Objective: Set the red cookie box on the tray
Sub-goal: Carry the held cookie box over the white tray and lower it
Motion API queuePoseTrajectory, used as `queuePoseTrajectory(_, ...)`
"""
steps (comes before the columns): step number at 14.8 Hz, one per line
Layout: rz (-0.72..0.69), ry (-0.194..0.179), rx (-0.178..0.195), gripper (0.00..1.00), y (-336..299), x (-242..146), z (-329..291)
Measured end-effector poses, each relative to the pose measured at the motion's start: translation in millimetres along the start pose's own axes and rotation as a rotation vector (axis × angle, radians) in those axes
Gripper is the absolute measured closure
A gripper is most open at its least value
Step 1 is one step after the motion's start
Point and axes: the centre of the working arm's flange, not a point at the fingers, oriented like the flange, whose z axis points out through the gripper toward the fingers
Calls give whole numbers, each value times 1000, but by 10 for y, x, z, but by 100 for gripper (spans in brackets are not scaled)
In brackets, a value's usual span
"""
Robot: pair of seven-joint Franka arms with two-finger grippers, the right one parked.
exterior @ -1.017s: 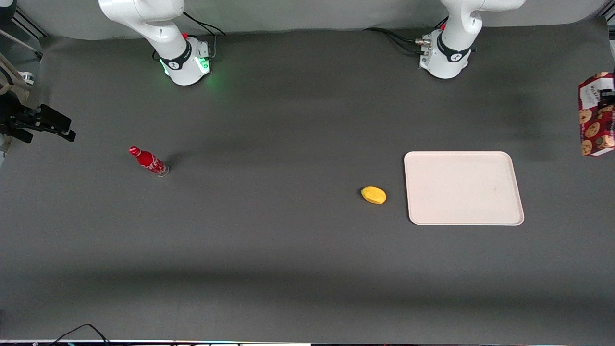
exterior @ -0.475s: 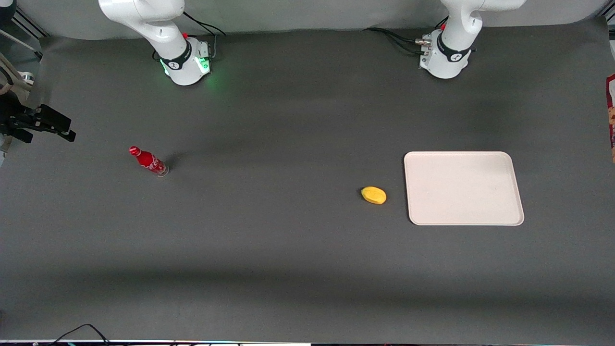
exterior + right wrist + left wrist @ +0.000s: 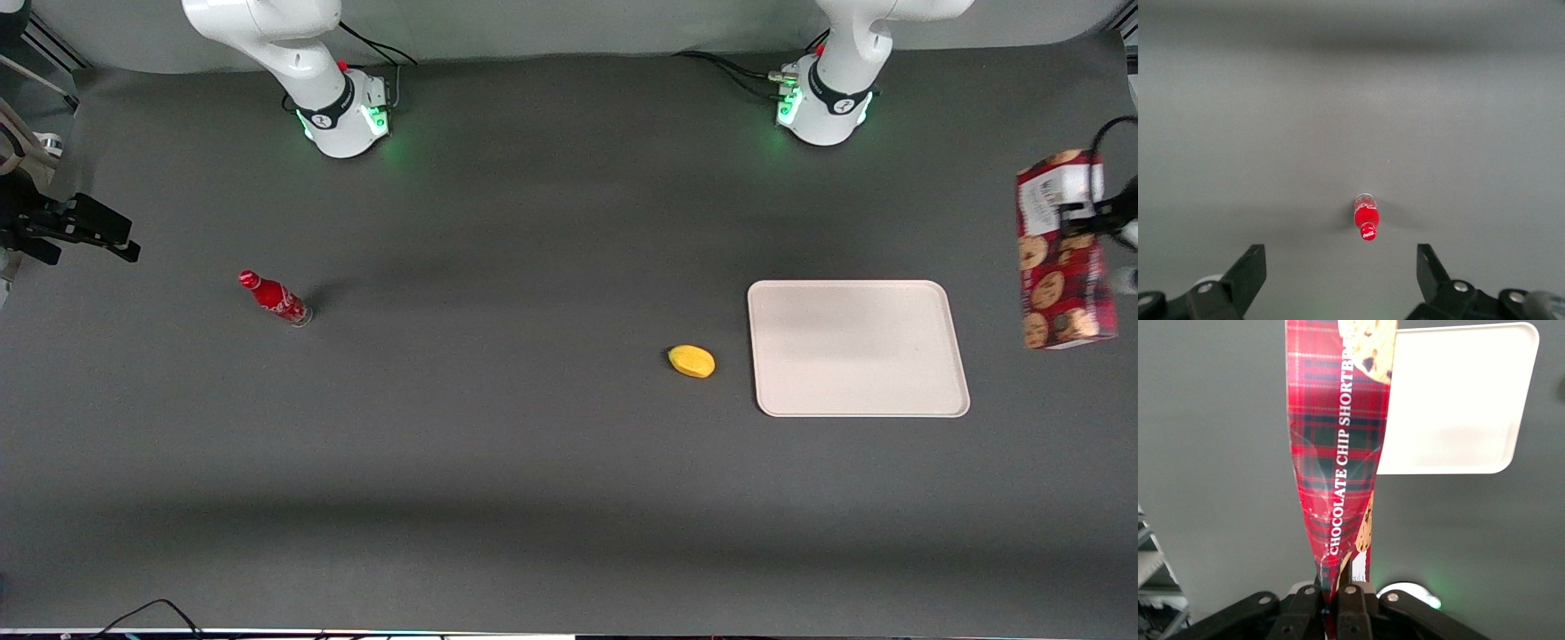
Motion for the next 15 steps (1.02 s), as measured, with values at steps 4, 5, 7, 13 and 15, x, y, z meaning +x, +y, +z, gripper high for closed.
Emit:
queuePoseTrajectory(4,-63,-88,-5,94,383,604,653)
queuePoseTrajectory(5,-78,-101,1,94,344,796,914)
queuePoseTrajectory(7,-120,-114,5,94,139,1109,1478)
queuePoseTrajectory(13,-135,-89,-25,94,-236,1001,2545)
queuePoseTrajectory(15,-113,-46,-32,94,-230,899,2667)
